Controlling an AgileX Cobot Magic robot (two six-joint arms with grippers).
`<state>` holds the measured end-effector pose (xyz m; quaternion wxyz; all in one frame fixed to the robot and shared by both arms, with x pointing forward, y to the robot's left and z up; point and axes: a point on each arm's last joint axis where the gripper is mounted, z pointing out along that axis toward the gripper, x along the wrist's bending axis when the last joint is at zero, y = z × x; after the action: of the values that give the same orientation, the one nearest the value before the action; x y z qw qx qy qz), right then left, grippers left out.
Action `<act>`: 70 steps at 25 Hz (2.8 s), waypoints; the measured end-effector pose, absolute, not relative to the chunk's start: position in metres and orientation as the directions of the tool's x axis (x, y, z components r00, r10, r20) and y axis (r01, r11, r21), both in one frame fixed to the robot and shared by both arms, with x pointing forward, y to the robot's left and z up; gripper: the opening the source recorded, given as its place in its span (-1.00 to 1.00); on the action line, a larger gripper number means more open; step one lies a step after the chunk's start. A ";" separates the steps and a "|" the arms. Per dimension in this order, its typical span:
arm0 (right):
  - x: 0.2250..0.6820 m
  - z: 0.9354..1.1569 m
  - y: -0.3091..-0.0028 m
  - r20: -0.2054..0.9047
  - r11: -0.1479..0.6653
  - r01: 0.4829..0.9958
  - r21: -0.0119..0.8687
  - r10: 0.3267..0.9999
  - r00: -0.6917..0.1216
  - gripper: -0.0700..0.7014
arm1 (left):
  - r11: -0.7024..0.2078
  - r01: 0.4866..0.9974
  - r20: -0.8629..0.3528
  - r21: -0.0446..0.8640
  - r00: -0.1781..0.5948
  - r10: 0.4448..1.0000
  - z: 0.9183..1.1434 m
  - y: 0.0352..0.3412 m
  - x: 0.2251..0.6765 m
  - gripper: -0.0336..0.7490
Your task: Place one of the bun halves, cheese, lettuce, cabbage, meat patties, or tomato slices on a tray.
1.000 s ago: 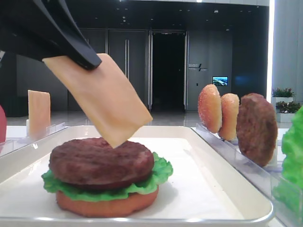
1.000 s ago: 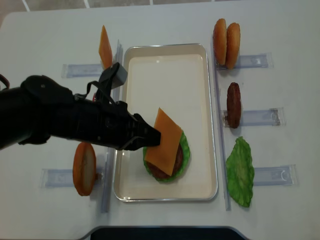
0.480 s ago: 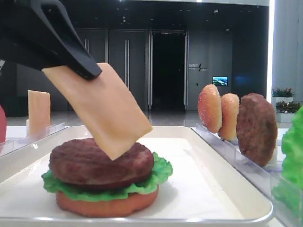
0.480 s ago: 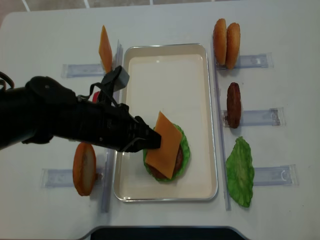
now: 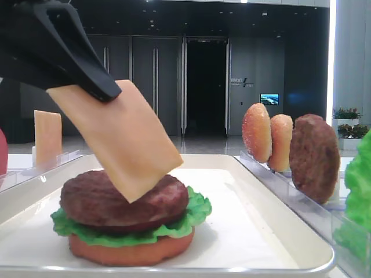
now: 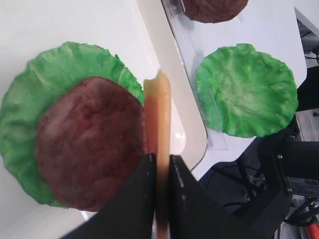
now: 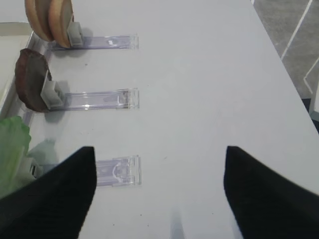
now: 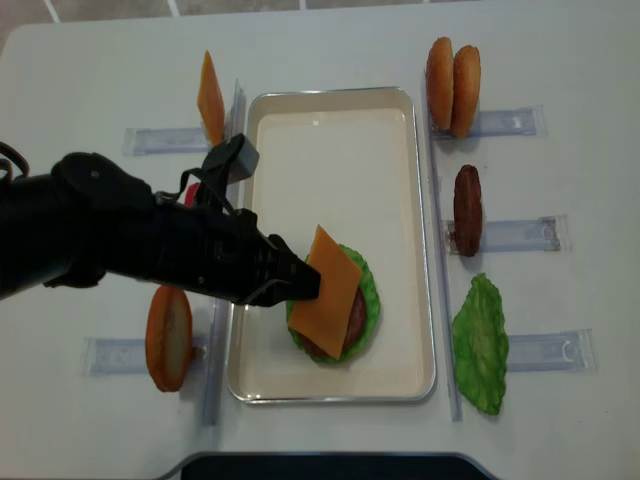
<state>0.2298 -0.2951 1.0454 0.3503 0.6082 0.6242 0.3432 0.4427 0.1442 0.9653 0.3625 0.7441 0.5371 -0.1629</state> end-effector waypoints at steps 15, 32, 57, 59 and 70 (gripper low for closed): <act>0.230 1.045 -0.295 -0.020 0.025 0.519 0.855 1.000 -0.015 0.57 | -0.160 0.912 -0.611 0.378 0.376 0.696 0.964 0.146 0.444 -0.33; 0.230 1.045 -0.295 -0.020 0.025 0.519 0.855 1.000 -0.015 0.57 | -0.189 0.915 -0.543 0.356 0.368 0.755 0.959 0.152 0.445 0.39; 0.230 1.045 -0.295 -0.020 0.025 0.519 0.855 1.000 -0.015 0.57 | -0.187 0.920 -0.492 0.344 0.347 0.798 0.974 0.152 0.458 0.47; 0.230 1.045 -0.295 -0.020 0.025 0.519 0.855 1.000 -0.015 0.57 | -0.188 0.921 -0.489 0.342 0.345 0.801 0.973 0.152 0.458 0.47; 0.230 1.045 -0.295 -0.020 0.025 0.519 0.855 1.000 -0.015 0.57 | -0.194 0.910 -0.460 0.366 0.358 0.812 0.979 0.152 0.464 0.48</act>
<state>0.2298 -0.2951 1.0454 0.3503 0.6082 0.6242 0.3432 0.4644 0.1520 0.9794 0.2980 0.7684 0.5604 -0.0820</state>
